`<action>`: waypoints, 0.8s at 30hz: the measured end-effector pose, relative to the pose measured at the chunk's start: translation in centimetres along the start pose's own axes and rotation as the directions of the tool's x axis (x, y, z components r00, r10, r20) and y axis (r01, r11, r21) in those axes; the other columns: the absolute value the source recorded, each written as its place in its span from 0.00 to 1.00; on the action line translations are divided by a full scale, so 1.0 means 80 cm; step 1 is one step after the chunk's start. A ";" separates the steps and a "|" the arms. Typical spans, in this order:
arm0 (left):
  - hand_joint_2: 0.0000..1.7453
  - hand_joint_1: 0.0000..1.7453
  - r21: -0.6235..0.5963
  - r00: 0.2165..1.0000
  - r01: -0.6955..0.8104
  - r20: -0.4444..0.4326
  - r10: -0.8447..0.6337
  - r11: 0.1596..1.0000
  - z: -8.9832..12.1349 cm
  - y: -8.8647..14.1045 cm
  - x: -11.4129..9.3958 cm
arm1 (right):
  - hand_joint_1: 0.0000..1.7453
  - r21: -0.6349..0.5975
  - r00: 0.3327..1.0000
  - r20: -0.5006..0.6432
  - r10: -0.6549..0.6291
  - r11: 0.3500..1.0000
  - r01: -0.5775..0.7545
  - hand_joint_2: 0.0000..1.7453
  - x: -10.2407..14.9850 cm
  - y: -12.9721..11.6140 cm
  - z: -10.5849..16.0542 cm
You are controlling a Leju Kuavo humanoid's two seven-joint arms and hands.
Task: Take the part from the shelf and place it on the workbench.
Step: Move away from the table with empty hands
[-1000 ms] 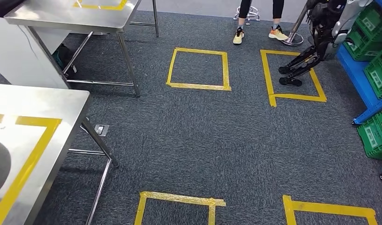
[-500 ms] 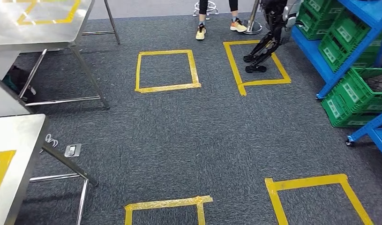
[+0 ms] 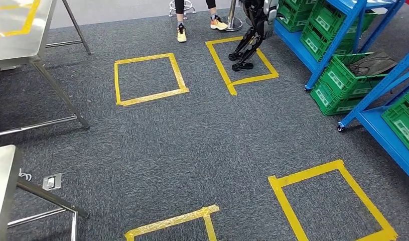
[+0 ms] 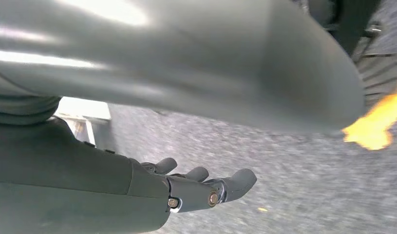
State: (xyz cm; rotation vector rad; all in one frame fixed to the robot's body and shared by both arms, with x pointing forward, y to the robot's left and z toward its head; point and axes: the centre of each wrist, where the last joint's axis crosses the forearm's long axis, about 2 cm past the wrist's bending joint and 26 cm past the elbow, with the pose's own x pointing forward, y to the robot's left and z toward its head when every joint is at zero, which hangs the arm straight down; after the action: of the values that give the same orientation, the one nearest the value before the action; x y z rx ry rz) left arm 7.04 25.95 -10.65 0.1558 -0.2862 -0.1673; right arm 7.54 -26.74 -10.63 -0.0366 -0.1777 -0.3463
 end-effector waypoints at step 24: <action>0.00 0.00 0.034 0.989 -0.085 -0.115 0.089 0.996 0.003 -0.012 0.002 | 0.00 0.113 1.000 -0.013 0.016 0.993 -0.014 0.00 -0.014 0.044 0.007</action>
State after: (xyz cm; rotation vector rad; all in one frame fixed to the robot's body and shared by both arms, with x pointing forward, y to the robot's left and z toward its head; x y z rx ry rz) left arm 7.00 24.96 -10.56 0.1811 -0.1785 -0.0671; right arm 7.59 -23.04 -10.33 0.0763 -0.1831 -0.3207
